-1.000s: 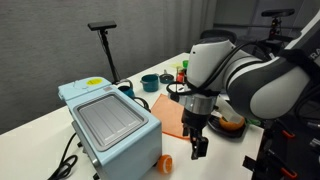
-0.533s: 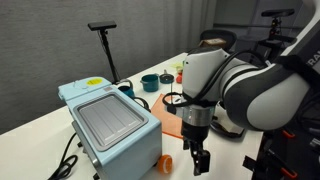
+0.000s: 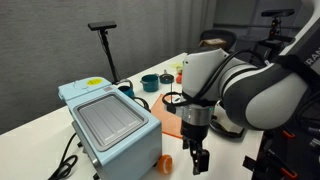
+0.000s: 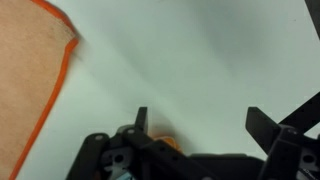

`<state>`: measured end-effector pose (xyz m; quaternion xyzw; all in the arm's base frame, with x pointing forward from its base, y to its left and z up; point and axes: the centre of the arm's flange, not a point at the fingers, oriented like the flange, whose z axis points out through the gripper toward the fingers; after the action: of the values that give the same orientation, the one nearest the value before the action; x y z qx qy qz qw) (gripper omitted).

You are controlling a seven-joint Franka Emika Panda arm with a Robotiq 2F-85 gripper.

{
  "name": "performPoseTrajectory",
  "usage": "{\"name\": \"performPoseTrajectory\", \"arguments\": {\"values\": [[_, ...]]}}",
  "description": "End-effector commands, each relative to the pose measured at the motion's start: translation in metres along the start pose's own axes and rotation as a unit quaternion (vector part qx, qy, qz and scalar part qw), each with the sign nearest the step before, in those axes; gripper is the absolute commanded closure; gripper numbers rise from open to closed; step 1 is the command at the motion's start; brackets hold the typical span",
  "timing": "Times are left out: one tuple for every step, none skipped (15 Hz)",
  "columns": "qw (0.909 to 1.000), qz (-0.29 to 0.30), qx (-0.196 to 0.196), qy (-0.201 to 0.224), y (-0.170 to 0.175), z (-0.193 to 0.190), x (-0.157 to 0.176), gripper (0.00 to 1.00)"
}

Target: Put the orange toy into the tray.

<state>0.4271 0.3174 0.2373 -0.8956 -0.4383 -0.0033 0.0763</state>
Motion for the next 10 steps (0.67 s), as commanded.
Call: {"name": "performPoseTrajectory", "arguments": {"values": [[0.9997,-0.009,-0.010,0.022,-0.007,0.011,0.011,0.00],[0.9993,-0.013,-0.012,0.032,-0.011,0.013,0.014,0.00],[0.9991,-0.014,-0.013,0.039,-0.013,0.015,0.016,0.00],[0.9989,-0.016,-0.014,0.041,-0.016,0.017,0.017,0.00],[0.9986,-0.019,-0.024,0.044,-0.018,0.020,0.019,0.00],[0.9981,-0.022,-0.036,0.046,-0.019,0.021,0.019,0.00],[0.9975,-0.023,-0.045,0.049,-0.021,0.022,0.020,0.00],[0.9964,-0.024,-0.060,0.054,-0.022,0.022,0.021,0.00],[0.9950,-0.024,-0.075,0.061,-0.023,0.021,0.021,0.00],[0.9937,-0.024,-0.085,0.069,-0.024,0.021,0.023,0.00]]}}
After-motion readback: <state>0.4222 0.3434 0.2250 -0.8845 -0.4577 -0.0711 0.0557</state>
